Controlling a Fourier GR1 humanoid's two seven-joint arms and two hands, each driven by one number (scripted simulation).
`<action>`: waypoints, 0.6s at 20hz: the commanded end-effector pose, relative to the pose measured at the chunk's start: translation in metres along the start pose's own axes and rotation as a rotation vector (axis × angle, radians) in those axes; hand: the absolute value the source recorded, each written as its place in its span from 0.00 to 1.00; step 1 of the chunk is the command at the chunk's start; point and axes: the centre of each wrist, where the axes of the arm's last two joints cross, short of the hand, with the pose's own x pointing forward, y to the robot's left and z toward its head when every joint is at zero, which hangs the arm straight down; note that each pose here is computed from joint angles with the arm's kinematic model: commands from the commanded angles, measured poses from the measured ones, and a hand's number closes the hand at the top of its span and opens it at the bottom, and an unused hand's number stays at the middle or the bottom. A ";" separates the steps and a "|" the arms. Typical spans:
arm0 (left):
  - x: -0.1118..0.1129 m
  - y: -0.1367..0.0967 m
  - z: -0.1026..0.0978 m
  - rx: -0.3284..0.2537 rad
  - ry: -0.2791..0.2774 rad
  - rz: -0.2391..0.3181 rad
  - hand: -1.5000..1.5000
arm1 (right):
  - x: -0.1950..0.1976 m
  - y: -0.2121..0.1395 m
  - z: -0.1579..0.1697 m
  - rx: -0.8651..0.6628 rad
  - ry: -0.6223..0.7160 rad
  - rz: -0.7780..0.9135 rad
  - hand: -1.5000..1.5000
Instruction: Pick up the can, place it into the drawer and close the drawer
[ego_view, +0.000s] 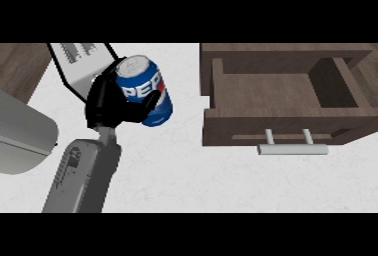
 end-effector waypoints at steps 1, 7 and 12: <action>0.026 -0.031 -0.008 -0.019 -0.029 -0.005 1.00 | 0.001 0.006 0.005 0.016 0.016 0.003 0.00; 0.059 -0.076 -0.039 -0.019 -0.038 -0.032 1.00 | -0.009 -0.004 -0.001 0.005 0.010 -0.007 0.00; 0.052 -0.096 -0.045 -0.032 -0.030 -0.037 1.00 | 0.005 0.001 -0.012 0.002 -0.008 0.004 0.00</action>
